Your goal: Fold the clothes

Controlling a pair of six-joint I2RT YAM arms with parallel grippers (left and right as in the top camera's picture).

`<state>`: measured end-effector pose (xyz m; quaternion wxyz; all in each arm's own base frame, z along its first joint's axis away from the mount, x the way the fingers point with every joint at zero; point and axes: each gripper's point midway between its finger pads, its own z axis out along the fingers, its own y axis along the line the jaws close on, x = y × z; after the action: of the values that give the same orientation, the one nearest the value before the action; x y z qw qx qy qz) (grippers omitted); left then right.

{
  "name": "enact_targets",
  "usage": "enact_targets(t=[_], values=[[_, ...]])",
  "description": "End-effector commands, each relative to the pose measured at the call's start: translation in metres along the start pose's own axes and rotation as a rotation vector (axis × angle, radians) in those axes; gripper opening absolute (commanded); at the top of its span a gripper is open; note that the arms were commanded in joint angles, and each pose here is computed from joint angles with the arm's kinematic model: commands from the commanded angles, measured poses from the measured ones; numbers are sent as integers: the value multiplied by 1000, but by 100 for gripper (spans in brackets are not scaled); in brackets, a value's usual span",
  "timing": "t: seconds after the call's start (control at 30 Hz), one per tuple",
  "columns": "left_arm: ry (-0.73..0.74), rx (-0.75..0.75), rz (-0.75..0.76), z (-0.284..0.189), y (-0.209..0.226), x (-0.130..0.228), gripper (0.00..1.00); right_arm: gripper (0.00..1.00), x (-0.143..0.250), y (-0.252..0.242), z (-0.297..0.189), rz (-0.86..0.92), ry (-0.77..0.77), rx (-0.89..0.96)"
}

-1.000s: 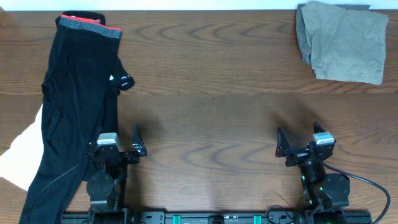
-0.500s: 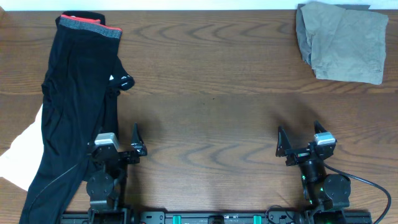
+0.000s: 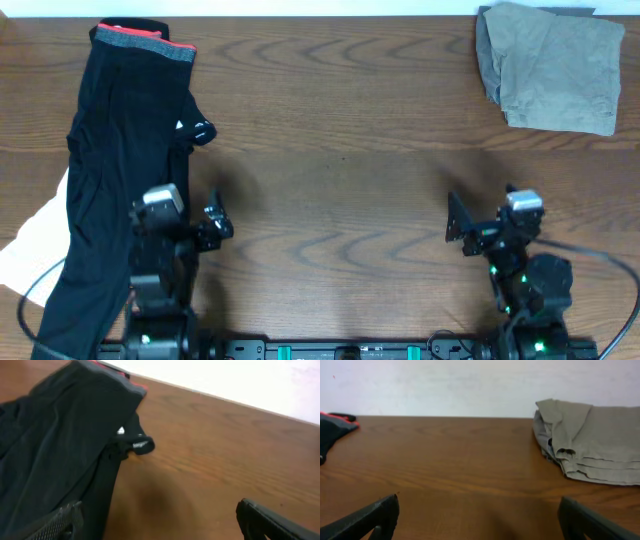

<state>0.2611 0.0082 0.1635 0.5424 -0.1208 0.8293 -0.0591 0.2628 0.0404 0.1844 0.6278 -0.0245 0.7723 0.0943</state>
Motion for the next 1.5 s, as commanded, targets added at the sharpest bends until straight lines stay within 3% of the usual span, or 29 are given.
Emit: enact_targets(t=[0.0, 0.23, 0.5, 0.63, 0.9, 1.23, 1.3, 1.47], values=[[34, -31, -16, 1, -5, -34, 98, 99, -27, 8, 10, 10, 27, -21], [299, -96, -11, 14, -13, -63, 98, 99, -70, 23, 50, -17, 182, -87], [588, -126, -21, 30, -30, -95, 98, 99, -95, 38, 101, -48, 469, -167], [567, -70, -26, 57, -42, -107, 98, 99, -103, 40, 122, -72, 566, -192], [420, -38, -10, 106, -48, -135, 98, 99, -115, 48, 153, -70, 505, -243], [365, -280, 53, 190, -18, -190, 98, 99, -112, 48, 154, -69, 511, -242], [353, -322, 63, 210, -11, -192, 100, 99, -109, 47, 154, -66, 525, -241], [406, -345, 131, 255, 1, -160, 85, 99, -100, 47, 151, -59, 564, -239]])
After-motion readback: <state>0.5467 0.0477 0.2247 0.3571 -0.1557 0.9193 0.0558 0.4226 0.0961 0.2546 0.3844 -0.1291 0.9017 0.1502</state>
